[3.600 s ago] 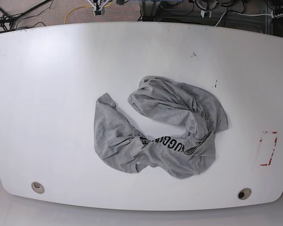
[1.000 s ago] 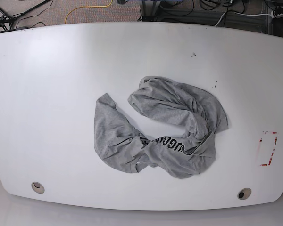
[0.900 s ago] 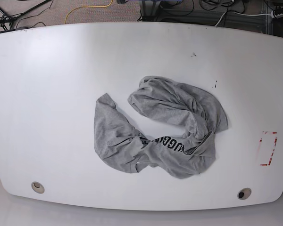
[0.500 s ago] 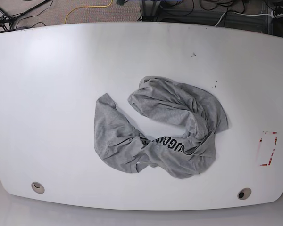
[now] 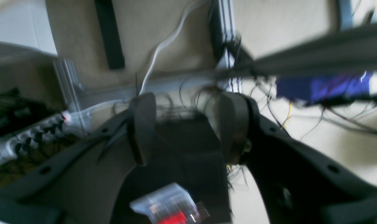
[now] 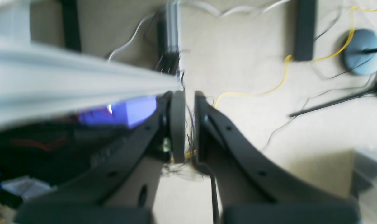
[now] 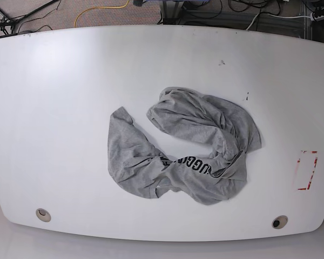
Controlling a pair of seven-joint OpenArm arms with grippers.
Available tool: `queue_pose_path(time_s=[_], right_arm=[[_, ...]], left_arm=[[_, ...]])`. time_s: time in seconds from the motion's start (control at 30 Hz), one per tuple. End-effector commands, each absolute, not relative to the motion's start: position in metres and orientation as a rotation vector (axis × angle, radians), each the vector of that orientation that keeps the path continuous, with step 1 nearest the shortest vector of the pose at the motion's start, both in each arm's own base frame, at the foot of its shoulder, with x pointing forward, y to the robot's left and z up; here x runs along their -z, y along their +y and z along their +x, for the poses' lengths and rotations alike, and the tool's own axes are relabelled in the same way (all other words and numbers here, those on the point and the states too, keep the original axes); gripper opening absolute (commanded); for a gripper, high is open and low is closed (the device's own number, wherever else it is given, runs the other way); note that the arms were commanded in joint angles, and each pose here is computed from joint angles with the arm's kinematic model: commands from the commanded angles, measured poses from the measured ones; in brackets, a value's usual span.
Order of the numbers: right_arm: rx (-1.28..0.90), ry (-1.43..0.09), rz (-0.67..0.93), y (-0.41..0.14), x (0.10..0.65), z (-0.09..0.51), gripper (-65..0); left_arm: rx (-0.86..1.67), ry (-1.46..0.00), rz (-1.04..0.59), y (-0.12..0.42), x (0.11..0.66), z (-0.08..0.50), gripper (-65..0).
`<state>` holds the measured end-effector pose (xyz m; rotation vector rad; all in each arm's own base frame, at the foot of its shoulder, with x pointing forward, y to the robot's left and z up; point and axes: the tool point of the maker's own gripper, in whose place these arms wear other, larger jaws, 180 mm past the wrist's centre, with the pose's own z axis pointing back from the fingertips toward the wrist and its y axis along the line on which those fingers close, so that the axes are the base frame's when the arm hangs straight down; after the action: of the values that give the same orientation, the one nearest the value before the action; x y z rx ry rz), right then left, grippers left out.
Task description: Fold the T-shirt properly
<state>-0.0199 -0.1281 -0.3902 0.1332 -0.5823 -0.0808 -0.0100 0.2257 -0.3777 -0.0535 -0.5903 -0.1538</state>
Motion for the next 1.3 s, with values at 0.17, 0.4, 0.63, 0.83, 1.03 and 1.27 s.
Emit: queue_pose_path(time_s=[0.17,0.4,0.63,0.83,1.03,1.27], right_arm=[[0.075,-0.642,0.145,-0.127,0.383,0.0,-60.7],[0.069,-0.739,0.13,-0.134,0.379,0.036,-60.7],[0.056,-0.822,0.133,-0.133,0.375,0.067,-60.7],[-0.006,-0.927,0.138,-0.138,0.366,0.109,-60.4],[-0.073,-1.003,0.166,-0.128,0.356,0.152,-60.1],[-0.153,-0.995,0.178,-0.119,0.353,0.196,-49.9]], left_arm=[[0.119,-0.717,0.01,0.251,0.345,0.021,-35.7],[0.091,-0.831,0.04,0.263,0.333,0.055,-35.7],[0.071,-0.905,0.049,0.264,0.328,0.077,-35.0],[0.013,-0.984,0.053,0.26,0.324,0.096,-27.8],[0.001,-1.02,0.045,0.257,0.322,0.107,-21.1],[-0.003,-1.059,0.045,0.257,0.318,0.119,-20.4]])
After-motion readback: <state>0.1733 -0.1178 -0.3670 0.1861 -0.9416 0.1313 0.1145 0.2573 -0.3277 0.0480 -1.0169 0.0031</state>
